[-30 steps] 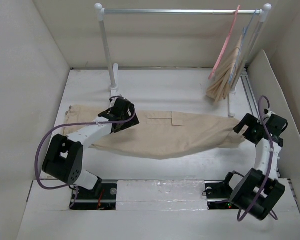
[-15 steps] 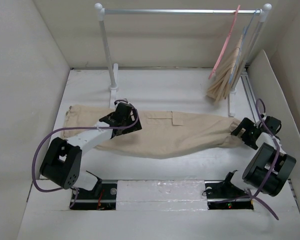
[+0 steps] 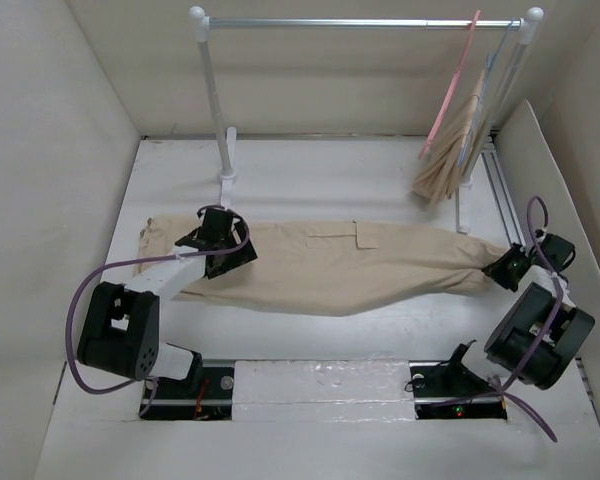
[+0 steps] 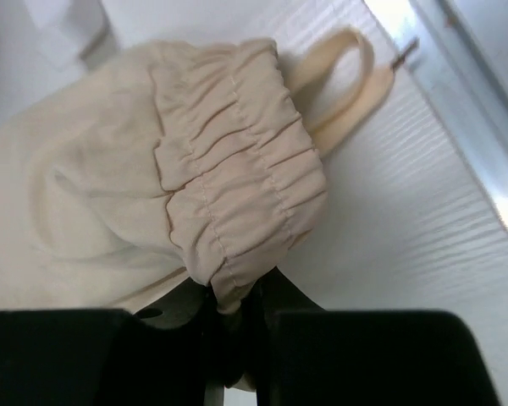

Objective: Place the trousers on the hanger
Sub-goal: Fold the trousers at the center of the board.

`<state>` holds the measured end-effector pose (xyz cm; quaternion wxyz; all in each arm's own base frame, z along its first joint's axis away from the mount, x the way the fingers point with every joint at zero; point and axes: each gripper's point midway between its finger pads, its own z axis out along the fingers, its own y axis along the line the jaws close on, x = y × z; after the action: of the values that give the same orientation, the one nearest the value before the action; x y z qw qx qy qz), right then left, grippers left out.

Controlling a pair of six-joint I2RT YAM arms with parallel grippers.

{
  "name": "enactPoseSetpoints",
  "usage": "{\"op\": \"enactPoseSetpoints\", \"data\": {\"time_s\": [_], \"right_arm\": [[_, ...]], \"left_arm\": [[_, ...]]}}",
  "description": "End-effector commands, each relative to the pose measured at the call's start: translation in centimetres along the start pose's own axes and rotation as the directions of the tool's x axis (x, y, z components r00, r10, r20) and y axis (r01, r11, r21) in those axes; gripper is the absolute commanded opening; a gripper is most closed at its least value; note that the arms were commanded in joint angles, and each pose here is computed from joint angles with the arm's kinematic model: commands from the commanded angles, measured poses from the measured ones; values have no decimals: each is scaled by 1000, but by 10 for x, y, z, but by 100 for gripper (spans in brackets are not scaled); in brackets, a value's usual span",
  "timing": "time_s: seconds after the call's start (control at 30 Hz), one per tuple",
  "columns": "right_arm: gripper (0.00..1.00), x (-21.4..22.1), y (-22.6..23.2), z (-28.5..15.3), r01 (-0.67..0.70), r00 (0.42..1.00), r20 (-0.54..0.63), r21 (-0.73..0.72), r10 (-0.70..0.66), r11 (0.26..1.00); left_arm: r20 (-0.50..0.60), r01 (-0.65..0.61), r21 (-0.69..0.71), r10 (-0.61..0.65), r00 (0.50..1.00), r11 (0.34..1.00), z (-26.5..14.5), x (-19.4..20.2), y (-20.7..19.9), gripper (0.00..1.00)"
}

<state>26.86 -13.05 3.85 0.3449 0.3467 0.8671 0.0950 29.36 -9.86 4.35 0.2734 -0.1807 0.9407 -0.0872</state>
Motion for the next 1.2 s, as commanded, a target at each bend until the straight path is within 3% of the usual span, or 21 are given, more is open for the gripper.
{"op": "enactPoseSetpoints", "data": {"time_s": [0.0, 0.1, 0.13, 0.17, 0.3, 0.4, 0.5, 0.67, 0.83, 0.87, 0.9, 0.93, 1.17], "right_arm": [[0, -83, 22, -53, 138, 965, 220, 38, -143, 990], [0, -137, 47, -106, 240, 902, 350, 77, -251, 968], [0, -136, 49, -113, 244, 911, 320, 85, -258, 966], [0, -162, 60, -137, 304, 872, 368, 110, -323, 946], [0, -193, 90, -176, 405, 803, 425, 126, -418, 905], [0, -202, 126, -194, 482, 756, 477, 55, -448, 874], [0, -190, 167, -202, 581, 708, 499, -8, -500, 814], [0, -137, 237, -208, 727, 640, 511, -162, -574, 667], [0, -91, 295, -221, 752, 639, 545, -292, -543, 591], [0, -81, 306, -224, 737, 660, 539, -332, -523, 588], [0, -62, 325, -229, 758, 646, 545, -374, -534, 535], [0, -59, 334, -231, 744, 659, 549, -378, -514, 551], [0, 18, 411, -245, 748, 663, 540, -506, -518, 430]], "left_arm": [[-60, -5, 74, 10, 998, 997, -7, 20, -10, 77], [-72, -26, 87, 32, 997, 996, -8, 30, -21, 77], [-84, -42, 111, 52, 995, 993, -10, 36, -30, 77], [-94, -51, 122, 62, 994, 991, -10, 40, -35, 77], [-138, -100, 168, 124, 983, 981, -15, 62, -68, 77], [-152, -165, 235, 204, 967, 958, -25, 83, -105, 78], [-155, -223, 270, 271, 950, 937, -36, 97, -138, 78], [20, -234, 284, 239, 971, 930, -76, 35, -170, 79], [239, -154, 274, 87, 967, 949, -134, -70, -143, 79], [259, -153, 268, 82, 962, 951, -139, -79, -137, 79], [279, -143, 269, 65, 958, 952, -149, -87, -130, 79], [301, -123, 259, 41, 953, 958, -154, -99, -122, 79], [362, -85, 233, -5, 932, 969, -171, -115, -99, 80]]}}
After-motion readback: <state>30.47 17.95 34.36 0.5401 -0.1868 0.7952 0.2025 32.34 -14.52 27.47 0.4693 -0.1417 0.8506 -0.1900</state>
